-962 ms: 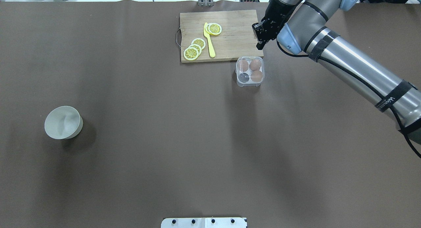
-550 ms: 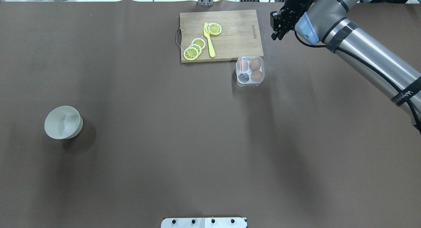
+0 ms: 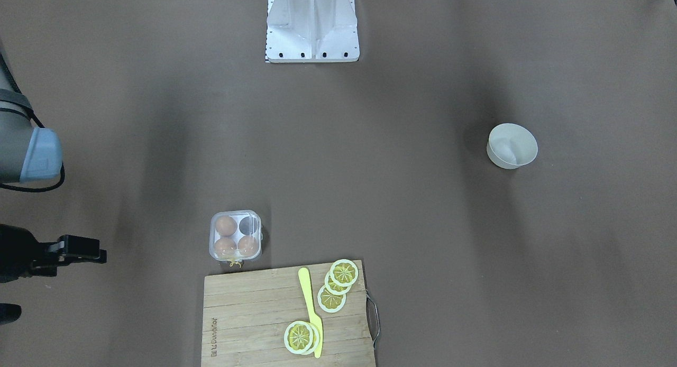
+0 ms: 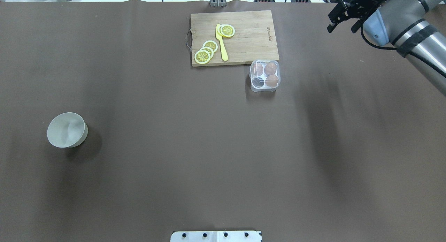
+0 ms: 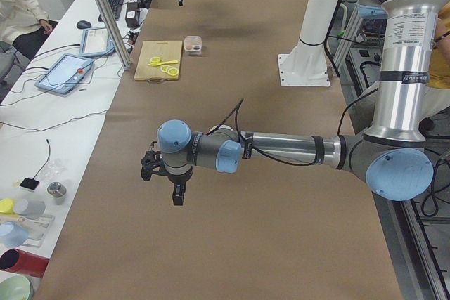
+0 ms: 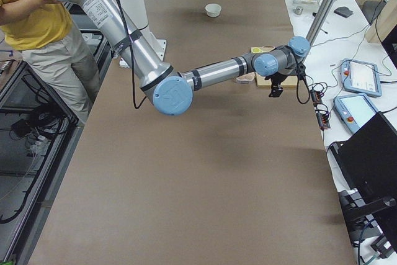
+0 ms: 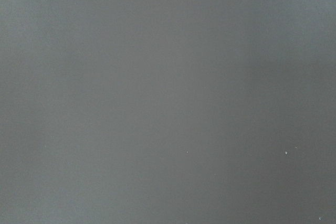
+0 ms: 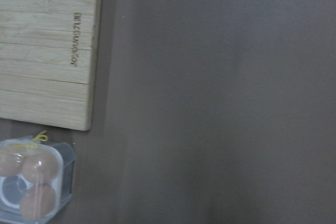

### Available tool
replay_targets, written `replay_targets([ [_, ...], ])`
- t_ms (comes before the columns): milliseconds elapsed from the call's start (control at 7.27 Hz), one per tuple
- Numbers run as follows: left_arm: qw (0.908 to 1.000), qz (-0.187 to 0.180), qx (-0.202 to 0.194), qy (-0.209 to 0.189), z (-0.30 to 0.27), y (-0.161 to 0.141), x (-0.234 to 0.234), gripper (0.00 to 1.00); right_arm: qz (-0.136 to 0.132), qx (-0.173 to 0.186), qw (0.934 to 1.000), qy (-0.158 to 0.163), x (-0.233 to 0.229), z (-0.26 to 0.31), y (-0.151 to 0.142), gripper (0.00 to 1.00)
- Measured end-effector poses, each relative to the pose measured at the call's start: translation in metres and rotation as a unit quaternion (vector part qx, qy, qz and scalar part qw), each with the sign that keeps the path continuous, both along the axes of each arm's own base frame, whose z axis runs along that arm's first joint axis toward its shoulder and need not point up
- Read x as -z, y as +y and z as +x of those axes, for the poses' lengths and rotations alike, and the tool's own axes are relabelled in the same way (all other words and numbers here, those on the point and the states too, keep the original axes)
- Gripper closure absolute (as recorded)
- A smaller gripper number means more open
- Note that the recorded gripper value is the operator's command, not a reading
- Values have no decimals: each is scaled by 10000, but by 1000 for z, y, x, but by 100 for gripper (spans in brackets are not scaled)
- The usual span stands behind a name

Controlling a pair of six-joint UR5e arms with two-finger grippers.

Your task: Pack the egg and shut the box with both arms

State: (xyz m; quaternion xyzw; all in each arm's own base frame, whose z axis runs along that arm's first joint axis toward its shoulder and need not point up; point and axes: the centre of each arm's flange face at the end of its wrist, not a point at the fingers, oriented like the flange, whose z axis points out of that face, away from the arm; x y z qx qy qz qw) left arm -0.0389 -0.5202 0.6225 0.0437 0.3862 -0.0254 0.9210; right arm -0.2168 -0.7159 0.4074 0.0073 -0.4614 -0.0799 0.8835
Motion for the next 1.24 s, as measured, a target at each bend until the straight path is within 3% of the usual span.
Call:
replay_targets([
  [550, 10000, 7, -5, -1, 0, 1, -1, 3, -259, -440, 9975, 487, -47, 111, 50, 0],
  [1238, 10000, 25, -3, 0, 0, 3, 1, 3, -202, -264, 9937, 1067, -140, 203, 116, 0],
])
